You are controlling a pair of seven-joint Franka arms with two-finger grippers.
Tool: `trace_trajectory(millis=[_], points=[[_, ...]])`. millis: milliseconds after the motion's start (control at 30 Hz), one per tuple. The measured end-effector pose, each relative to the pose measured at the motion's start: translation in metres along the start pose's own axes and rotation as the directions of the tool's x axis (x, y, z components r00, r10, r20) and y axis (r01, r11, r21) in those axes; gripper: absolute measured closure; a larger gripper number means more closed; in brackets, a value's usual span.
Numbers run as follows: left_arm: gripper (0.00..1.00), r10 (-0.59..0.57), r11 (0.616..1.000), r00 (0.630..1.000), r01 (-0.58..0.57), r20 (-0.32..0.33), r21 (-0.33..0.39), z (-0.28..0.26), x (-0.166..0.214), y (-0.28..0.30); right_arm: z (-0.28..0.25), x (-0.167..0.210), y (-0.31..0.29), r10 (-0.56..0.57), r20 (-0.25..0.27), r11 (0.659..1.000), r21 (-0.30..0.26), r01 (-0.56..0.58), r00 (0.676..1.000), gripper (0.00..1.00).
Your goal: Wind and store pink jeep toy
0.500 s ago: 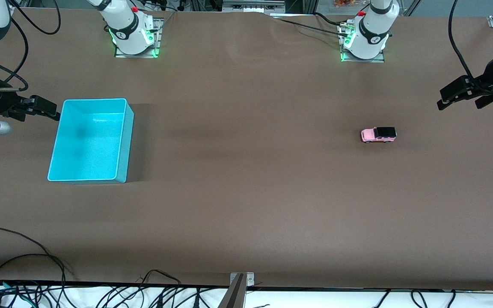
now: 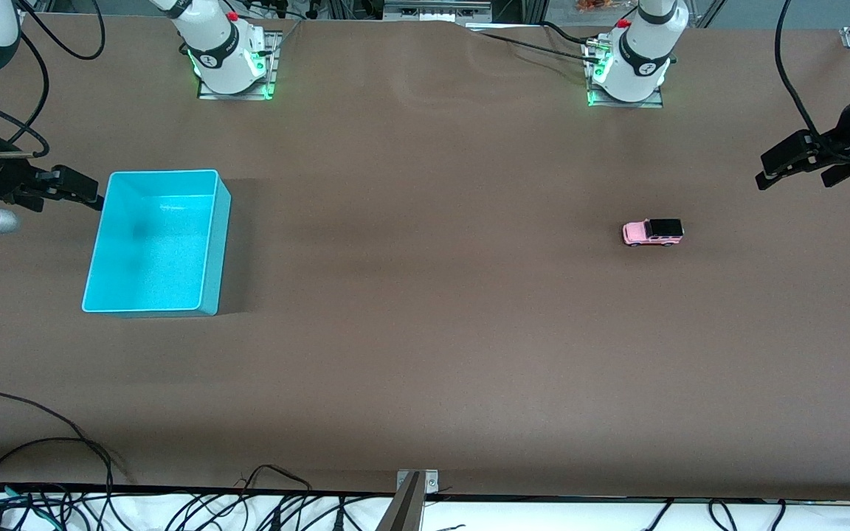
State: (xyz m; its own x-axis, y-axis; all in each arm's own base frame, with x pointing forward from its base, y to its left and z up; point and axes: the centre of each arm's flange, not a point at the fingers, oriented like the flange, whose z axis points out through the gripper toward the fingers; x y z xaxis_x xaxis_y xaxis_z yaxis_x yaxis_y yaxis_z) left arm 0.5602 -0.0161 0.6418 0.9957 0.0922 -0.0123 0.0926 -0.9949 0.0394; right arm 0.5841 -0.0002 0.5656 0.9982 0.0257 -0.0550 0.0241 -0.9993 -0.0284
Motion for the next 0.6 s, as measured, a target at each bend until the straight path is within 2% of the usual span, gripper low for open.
trace_trajectory(millis=[333,600], points=[[0.0,-0.006,1.0,1.0,0.006,0.023,0.003,0.002,-0.002,-0.003,0.0,0.0,0.0,0.0,0.0,1.0,0.0,0.0,1.0,0.0],[0.0,-0.008,1.0,0.995,0.007,0.101,0.012,0.008,-0.011,-0.005,0.0,0.0,-0.001,-0.002,-0.001,1.0,0.0,0.002,1.0,0.0]])
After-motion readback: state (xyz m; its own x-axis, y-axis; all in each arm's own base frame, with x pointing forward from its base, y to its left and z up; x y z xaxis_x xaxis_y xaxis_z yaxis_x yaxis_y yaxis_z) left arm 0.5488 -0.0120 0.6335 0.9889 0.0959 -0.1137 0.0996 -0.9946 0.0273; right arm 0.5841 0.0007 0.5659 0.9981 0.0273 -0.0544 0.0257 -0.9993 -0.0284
